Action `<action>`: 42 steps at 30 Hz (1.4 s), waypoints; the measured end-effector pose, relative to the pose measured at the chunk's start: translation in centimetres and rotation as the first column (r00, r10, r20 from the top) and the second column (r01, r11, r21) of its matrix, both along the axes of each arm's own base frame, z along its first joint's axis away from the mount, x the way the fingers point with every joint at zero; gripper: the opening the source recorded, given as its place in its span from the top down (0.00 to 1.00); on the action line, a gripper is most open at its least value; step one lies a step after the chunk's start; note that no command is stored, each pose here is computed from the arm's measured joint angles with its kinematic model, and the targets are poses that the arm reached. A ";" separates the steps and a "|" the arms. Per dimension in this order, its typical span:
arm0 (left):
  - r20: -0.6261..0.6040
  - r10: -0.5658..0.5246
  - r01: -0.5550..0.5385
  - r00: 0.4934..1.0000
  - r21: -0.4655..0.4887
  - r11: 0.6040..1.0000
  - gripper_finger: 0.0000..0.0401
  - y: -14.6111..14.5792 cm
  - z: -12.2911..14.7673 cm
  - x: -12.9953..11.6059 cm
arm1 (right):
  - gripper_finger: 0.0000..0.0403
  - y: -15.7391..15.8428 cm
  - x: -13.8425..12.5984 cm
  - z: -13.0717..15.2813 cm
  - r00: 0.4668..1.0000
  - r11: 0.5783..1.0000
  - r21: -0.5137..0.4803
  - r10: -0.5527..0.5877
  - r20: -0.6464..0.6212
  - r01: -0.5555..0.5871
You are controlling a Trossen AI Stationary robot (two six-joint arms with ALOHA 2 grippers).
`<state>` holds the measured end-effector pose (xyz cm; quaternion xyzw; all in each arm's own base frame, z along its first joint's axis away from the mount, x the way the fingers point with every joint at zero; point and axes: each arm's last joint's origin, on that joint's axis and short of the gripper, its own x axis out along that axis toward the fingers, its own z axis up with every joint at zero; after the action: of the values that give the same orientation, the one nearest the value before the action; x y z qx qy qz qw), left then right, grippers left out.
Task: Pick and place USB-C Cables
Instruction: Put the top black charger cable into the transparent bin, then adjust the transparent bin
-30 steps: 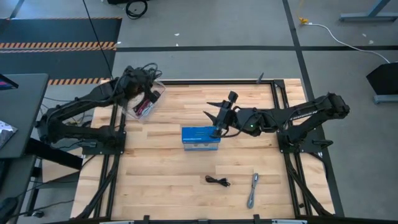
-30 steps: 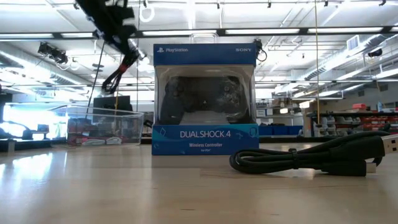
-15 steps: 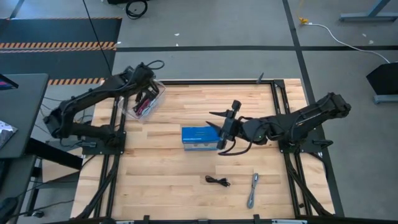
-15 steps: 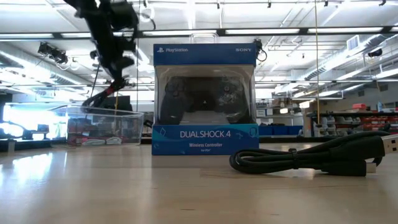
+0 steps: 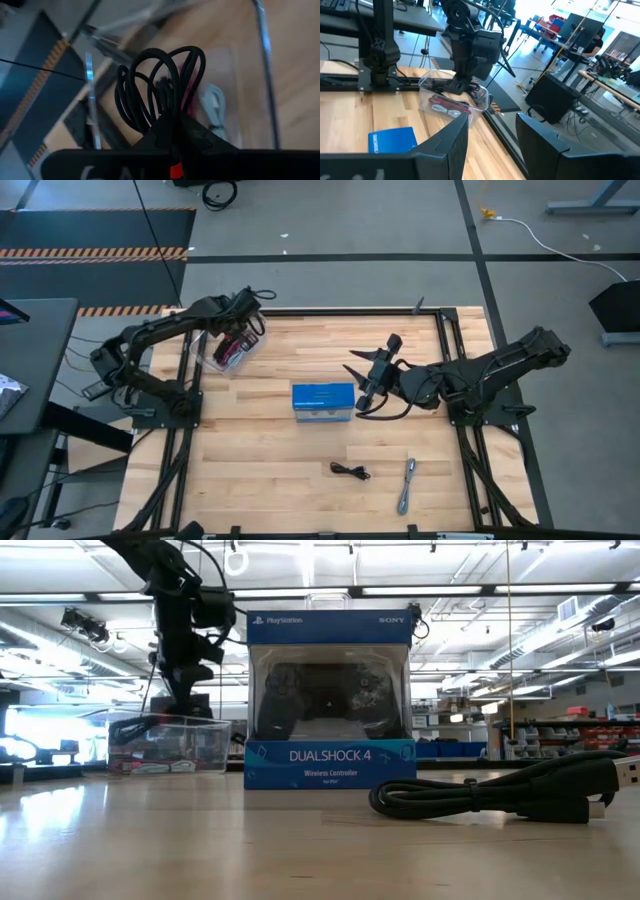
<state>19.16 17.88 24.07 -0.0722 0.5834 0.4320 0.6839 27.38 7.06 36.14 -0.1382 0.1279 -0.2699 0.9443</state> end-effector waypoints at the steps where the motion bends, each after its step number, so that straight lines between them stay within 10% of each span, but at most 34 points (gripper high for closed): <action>1: 0.004 -0.007 0.007 1.000 -0.021 1.000 0.96 -0.1 -0.1 0.0 | 0.58 0.0 -0.1 0.0 1.000 1.000 0.002 -0.001 -0.001 0.001; 12: -0.057 -0.008 0.001 0.998 -0.123 0.992 0.93 -0.9 -0.4 -0.7 | 0.58 -0.1 -0.2 0.0 1.000 1.000 0.020 -0.005 0.004 0.005; 26: -0.097 -0.016 0.015 0.995 -0.016 1.000 0.56 -1.2 0.0 -0.2 | 0.58 -0.1 -0.3 -0.2 1.000 1.000 0.014 -0.006 -0.018 0.006; 34: 0.063 -0.115 0.111 0.991 0.060 0.992 0.54 -4.1 3.1 -0.2 | 0.58 -0.1 -0.3 -0.2 1.000 1.000 0.022 -0.008 -0.018 0.008; 42: 0.391 -0.246 0.323 0.887 -0.143 0.936 0.60 -8.6 4.3 1.3 | 0.58 -0.1 -0.3 -0.2 1.000 0.999 0.030 -0.010 -0.012 0.010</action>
<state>20.44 9.24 28.37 -0.1347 0.4907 0.2433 0.8258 27.06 6.96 35.93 -0.1249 0.1382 -0.2718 0.9442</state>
